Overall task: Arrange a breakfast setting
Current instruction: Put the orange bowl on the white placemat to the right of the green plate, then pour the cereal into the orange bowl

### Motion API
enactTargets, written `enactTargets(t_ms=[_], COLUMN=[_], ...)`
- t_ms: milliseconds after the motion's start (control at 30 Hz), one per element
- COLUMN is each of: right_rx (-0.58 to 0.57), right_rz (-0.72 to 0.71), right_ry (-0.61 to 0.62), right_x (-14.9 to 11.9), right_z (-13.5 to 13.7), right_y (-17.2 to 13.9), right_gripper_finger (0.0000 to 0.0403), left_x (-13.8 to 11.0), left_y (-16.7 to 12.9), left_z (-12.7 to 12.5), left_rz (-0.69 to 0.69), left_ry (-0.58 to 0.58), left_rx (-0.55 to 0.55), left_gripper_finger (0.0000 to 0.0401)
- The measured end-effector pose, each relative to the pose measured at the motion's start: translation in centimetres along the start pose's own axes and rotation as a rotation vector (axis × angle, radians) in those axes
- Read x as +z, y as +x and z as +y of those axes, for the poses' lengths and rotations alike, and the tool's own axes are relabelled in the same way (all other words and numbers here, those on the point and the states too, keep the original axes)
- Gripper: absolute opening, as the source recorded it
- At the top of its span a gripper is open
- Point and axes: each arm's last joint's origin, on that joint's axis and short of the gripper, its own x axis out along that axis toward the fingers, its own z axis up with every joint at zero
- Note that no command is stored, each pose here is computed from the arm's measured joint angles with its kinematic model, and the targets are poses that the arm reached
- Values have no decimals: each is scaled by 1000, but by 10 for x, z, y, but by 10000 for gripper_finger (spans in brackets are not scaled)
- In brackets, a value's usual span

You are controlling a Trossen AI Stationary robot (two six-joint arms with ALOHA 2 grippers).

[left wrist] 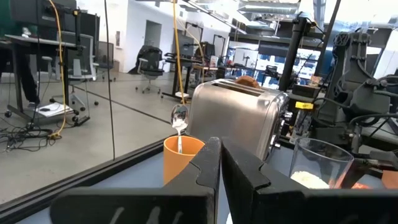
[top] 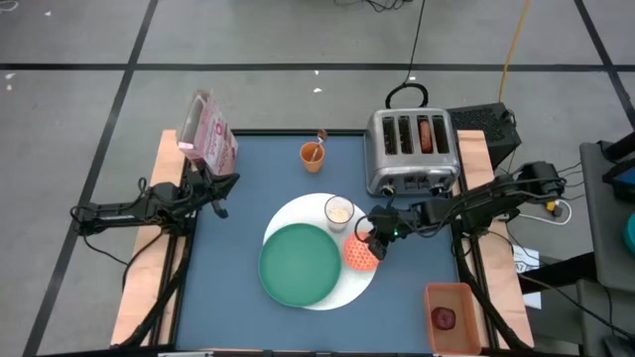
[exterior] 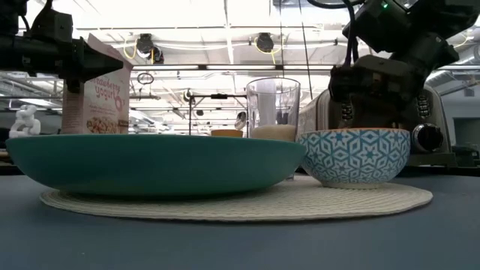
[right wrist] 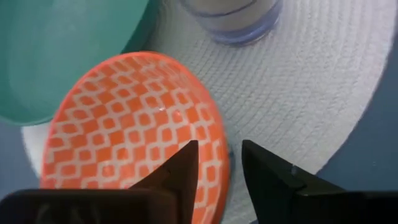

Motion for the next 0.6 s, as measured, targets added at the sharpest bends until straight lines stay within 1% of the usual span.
enactTargets(t_ms=[133, 600], right_rx=[45, 112], right_rz=[10, -128], right_ry=[-45, -118], right_x=[1, 17], right_z=[2, 2], right_y=[-5, -35], right_gripper_finger=[123, 121], left_x=[0, 0], left_y=[0, 0], left_z=[0, 0], left_rz=[0, 0], left_ry=[0, 0], left_rx=[0, 0], left_gripper_finger=[21, 21])
